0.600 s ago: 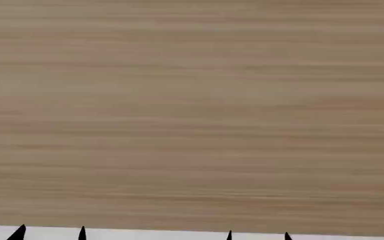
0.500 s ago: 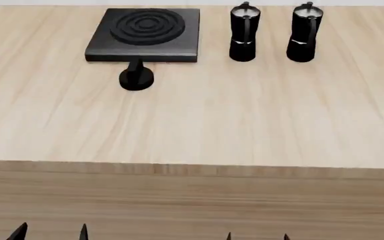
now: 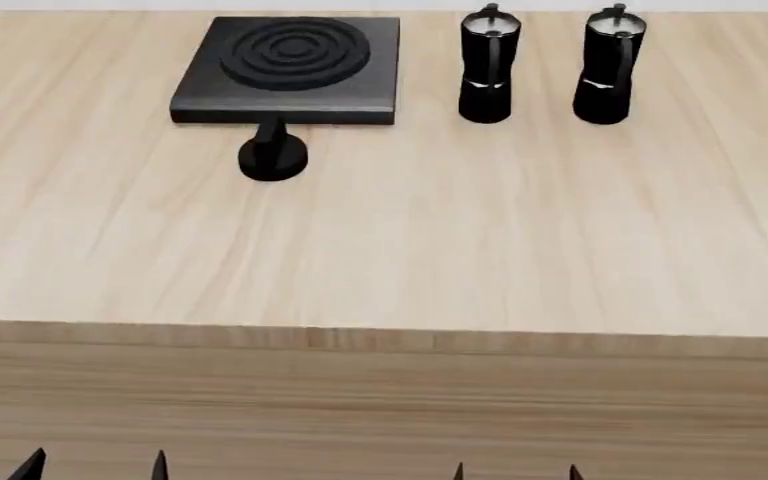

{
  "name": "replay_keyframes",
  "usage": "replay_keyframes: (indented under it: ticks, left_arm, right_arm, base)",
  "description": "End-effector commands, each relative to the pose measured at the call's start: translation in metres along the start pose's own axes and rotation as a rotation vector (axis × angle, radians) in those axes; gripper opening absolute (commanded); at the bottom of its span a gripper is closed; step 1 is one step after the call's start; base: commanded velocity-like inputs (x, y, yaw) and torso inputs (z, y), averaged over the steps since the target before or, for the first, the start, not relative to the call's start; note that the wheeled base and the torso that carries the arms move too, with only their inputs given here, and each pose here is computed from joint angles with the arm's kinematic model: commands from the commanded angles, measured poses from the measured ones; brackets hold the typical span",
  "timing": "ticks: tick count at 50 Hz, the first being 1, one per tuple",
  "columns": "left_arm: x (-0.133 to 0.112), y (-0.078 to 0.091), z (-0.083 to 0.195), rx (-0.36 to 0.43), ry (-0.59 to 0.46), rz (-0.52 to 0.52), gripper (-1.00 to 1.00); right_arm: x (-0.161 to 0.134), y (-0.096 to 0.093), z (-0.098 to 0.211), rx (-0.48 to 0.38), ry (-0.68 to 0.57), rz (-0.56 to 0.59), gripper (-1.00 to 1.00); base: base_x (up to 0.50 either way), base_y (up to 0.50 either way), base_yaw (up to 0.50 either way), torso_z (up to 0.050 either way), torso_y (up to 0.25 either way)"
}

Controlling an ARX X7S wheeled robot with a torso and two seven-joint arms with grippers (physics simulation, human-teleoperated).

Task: Put the right moka pot on the stove.

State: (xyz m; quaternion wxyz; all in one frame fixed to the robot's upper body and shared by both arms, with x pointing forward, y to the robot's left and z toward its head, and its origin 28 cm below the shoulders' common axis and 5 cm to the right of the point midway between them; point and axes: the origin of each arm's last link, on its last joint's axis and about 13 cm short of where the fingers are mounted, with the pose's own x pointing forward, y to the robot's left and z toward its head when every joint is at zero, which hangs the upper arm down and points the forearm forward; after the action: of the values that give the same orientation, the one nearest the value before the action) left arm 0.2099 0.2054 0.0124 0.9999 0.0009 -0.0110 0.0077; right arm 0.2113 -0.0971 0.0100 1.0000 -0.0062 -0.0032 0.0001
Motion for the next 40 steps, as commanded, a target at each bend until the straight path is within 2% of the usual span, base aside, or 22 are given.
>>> replay_keyframes:
  ticks: [1,2,4,5,12,37,40]
  left_arm:
    - [-0.001,-0.0001,0.0,0.0,-0.027,0.006,1.0]
    - [-0.0005,0.0014,0.0013,-0.018,-0.048,0.036,1.0]
    - [-0.0019,0.0015,0.0023,-0.04,-0.042,-0.013,1.0]
    - [-0.0016,0.0012,0.0024,-0.021,-0.039,0.005,1.0]
    - [-0.0029,0.0017,0.0043,-0.045,-0.061,-0.005,1.0]
    - [-0.0025,0.0017,0.0026,-0.041,-0.055,-0.008,1.0]
    - [-0.0027,0.0019,0.003,-0.042,-0.054,-0.01,1.0]
  right_arm:
    - [0.0,-0.0003,0.0002,-0.004,-0.003,0.001,1.0]
    - [-0.0001,-0.0001,-0.0003,-0.008,-0.001,0.0,1.0]
    - [-0.0003,-0.0001,0.0003,-0.005,-0.001,0.002,1.0]
    - [-0.0004,-0.0001,0.0003,-0.005,-0.001,0.001,1.0]
    - [-0.0013,-0.0004,0.0013,-0.009,0.001,-0.002,1.0]
    - [-0.0012,-0.002,0.0016,-0.003,0.004,-0.019,1.0]
    - [-0.0006,-0.0003,0.0,-0.032,0.019,-0.006,1.0]
  base:
    - [0.0,0.0,0.0,0.0,0.0]
    - [0.0,0.0,0.0,0.0,0.0]
    - [0.0,0.0,0.0,0.0,0.0]
    - [0.0,0.0,0.0,0.0,0.0]
    - [0.0,0.0,0.0,0.012,0.0]
    - [0.0,0.0,0.0,0.05,0.0]
    - [0.0,0.0,0.0,0.05,0.0]
